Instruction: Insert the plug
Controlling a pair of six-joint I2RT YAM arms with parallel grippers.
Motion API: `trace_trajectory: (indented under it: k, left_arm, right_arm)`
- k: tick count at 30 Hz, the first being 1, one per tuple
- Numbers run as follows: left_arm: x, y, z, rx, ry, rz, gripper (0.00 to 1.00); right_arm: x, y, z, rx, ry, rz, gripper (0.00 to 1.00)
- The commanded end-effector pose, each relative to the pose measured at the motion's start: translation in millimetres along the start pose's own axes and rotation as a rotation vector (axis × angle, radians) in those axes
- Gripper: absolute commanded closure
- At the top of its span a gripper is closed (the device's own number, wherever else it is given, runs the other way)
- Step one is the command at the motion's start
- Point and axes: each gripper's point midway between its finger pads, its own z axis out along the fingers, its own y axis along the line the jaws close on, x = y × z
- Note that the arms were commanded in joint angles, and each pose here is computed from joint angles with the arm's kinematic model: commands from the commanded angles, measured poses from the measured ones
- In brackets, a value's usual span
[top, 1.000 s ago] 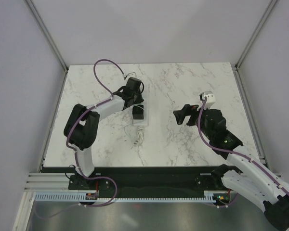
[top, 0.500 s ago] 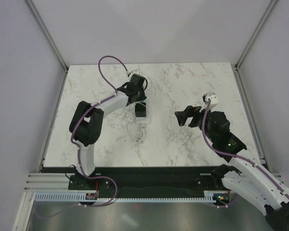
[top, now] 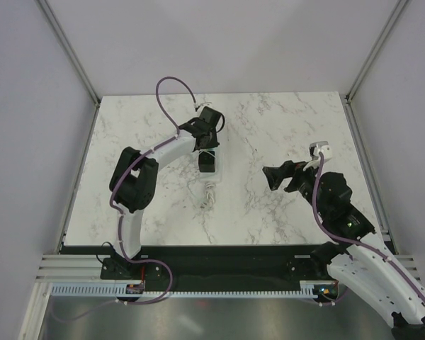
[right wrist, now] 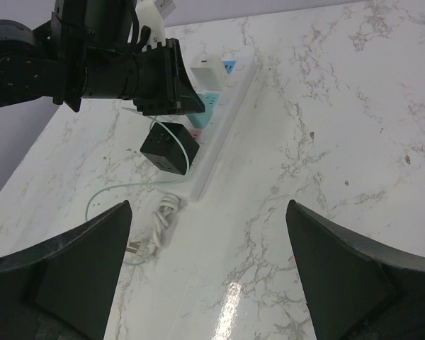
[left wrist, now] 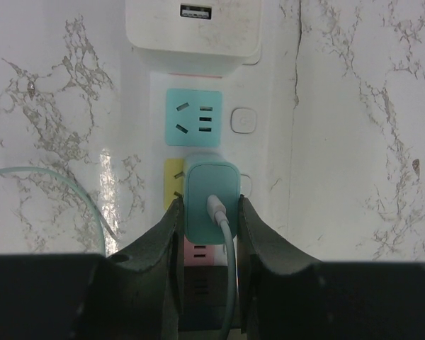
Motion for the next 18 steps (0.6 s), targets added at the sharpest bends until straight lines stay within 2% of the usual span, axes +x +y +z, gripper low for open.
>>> trace_trajectory:
  k: [1, 8, 10, 11, 13, 16, 18]
  left_arm:
    - [165, 38, 9, -0.118, 0.495, 0.045, 0.98]
    - [162, 29, 15, -0.087, 0.477, 0.012, 0.96]
    - [161, 26, 14, -0.075, 0.481, 0.013, 0.81]
    - [161, 26, 13, -0.071, 0.482, 0.017, 0.67]
    - [158, 24, 11, -0.061, 0.479, 0.023, 0.54]
    - [147, 20, 5, -0.037, 0.456, 0.041, 0.46]
    - [133, 15, 0, -0.014, 0.423, 0.059, 0.45]
  right_arm:
    - [-31, 11, -14, -0.027, -0.072, 0.013, 0.02]
    - [-43, 12, -30, -0.024, -0.093, -0.002, 0.02]
    - [-46, 10, -32, -0.012, -0.105, -0.006, 0.02]
    - [-47, 10, -34, -0.010, -0.104, -0.007, 0.02]
    - [-49, 10, -34, -0.008, -0.107, -0.008, 0.02]
    - [-51, 12, -34, -0.013, -0.108, -0.002, 0.02]
    - [-52, 13, -33, -0.011, -0.109, 0.012, 0.02]
